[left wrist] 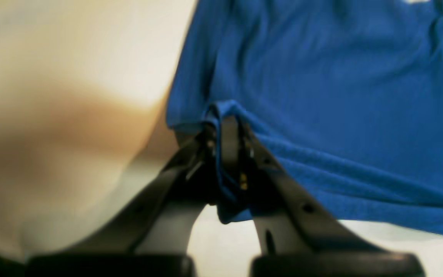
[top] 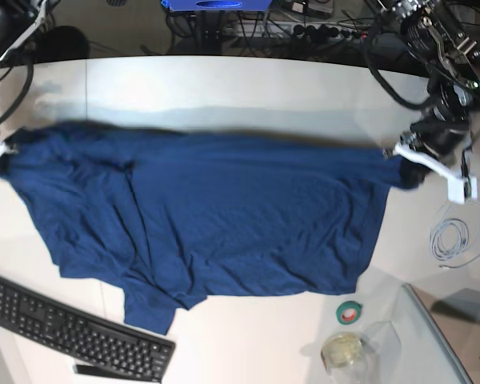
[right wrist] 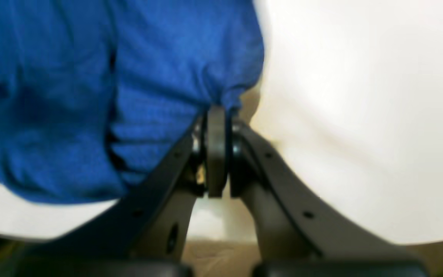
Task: Layout the t-shirt on the table in an organized manner, then fold the t-shirt properly
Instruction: 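Grasp the shirt corners with both grippers and stretch them apart, then lift the blue t-shirt by its corners with both grippers and shake it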
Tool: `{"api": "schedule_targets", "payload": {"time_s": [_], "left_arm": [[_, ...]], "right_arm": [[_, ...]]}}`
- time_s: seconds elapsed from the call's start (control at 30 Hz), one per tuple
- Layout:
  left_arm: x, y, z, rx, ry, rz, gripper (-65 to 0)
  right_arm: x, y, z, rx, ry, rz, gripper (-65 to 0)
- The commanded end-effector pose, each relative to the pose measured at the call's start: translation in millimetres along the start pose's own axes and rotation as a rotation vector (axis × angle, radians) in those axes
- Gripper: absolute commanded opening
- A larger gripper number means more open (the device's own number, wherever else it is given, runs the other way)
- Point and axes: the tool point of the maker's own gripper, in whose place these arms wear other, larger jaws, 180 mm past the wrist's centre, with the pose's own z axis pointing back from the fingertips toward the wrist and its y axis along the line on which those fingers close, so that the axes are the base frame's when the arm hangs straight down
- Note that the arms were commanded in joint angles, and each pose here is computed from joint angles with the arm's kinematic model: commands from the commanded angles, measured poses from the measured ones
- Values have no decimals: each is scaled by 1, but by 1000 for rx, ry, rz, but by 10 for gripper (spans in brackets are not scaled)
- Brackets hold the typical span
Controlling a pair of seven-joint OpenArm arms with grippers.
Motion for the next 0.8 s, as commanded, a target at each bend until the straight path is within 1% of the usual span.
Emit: {"api": "schedule_targets", "payload": {"time_s": [0.0,0.1,0.23,0.3,0.43,0.53,0.6,0.7,0.77], "left_arm": [[23,-4,1,-8,-59,-15,-650],[61,-9,-3,-20,-111,-36,-650],[114,-21,-4,-47,-218,-50,-650],[140,-32,-3,-70,-273,-79,-650],[188,-67,1,-134,-359,-186,-650],[224,-91,8,-175,-436,-235,-650],[249,-100,18,-186,-494,-226,-650],[286,-107,35,-195,-586,-186,-650],[305,-112,44,-208,-630,-173,-650]], "right_arm": [[35,-4,14,-33,-78,59,-648],[81,-3,36,-84,-147,177,-648],[127,1,61,-130,-242,270,-648],[147,4,71,-145,-292,295,-648],[183,4,98,-194,-386,349,-648],[210,2,118,-228,-446,385,-648],[225,-2,131,-253,-484,395,-648],[250,-8,155,-291,-551,396,-648],[264,-13,171,-314,-594,397,-648]]}}
